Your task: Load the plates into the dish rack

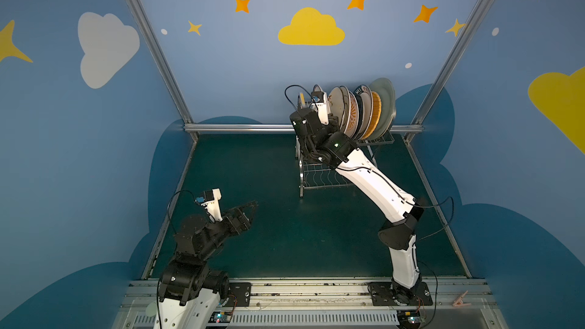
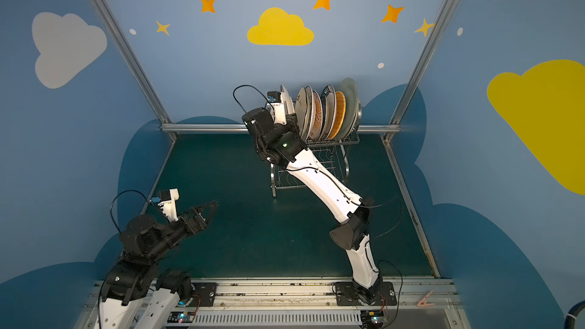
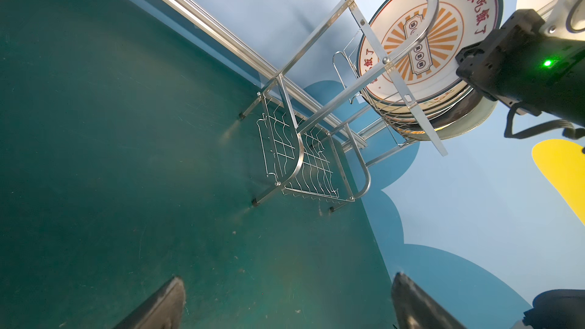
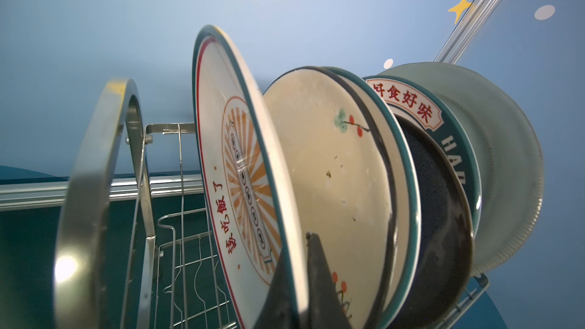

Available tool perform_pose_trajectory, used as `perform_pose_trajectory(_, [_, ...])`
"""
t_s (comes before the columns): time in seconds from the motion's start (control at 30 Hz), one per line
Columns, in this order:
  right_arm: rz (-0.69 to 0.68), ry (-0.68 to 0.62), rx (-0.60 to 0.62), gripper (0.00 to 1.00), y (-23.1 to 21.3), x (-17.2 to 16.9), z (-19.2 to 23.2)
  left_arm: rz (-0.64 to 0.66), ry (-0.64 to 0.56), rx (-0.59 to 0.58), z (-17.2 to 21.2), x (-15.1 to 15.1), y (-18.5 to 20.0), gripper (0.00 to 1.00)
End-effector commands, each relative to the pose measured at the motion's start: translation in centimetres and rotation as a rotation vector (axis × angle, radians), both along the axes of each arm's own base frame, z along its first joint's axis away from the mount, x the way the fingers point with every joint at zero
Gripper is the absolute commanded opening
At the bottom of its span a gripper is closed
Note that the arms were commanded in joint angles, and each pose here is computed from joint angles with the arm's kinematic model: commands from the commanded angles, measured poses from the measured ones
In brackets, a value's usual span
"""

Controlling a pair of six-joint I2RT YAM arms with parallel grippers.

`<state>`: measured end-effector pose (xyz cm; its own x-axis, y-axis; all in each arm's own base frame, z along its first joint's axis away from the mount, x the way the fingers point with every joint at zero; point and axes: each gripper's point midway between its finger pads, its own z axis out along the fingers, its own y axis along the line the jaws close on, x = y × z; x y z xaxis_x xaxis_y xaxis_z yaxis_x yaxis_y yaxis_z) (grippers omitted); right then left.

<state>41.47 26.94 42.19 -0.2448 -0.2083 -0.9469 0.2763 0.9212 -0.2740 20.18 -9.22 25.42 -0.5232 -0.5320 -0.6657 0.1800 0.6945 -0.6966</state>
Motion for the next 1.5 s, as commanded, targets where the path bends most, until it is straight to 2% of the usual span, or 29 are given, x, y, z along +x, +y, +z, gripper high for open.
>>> perform_pose_trajectory(0.0, [-0.096, -0.052, 0.016, 0.00, -3.6, -1.4, 2.6, 0.002, 0.003, 0.008, -0.2, 0.0, 0.0, 1.00])
perform_pose_trajectory(0.63, [-0.116, -0.088, 0.026, 0.00, -3.8, -1.6, 3.4, 0.003, 0.005, 0.009, -0.2, 0.1, 0.0, 1.00])
perform_pose_trajectory(0.93, [-0.111, -0.076, 0.027, 0.00, -2.9, -1.2, 2.3, 0.005, 0.004, 0.008, -0.2, 0.1, 0.1, 1.00])
perform_pose_trajectory(1.47, [-0.070, 0.025, 0.096, 0.00, -1.7, -0.8, -1.7, 0.003, 0.003, 0.011, -0.2, 0.0, 0.1, 1.00])
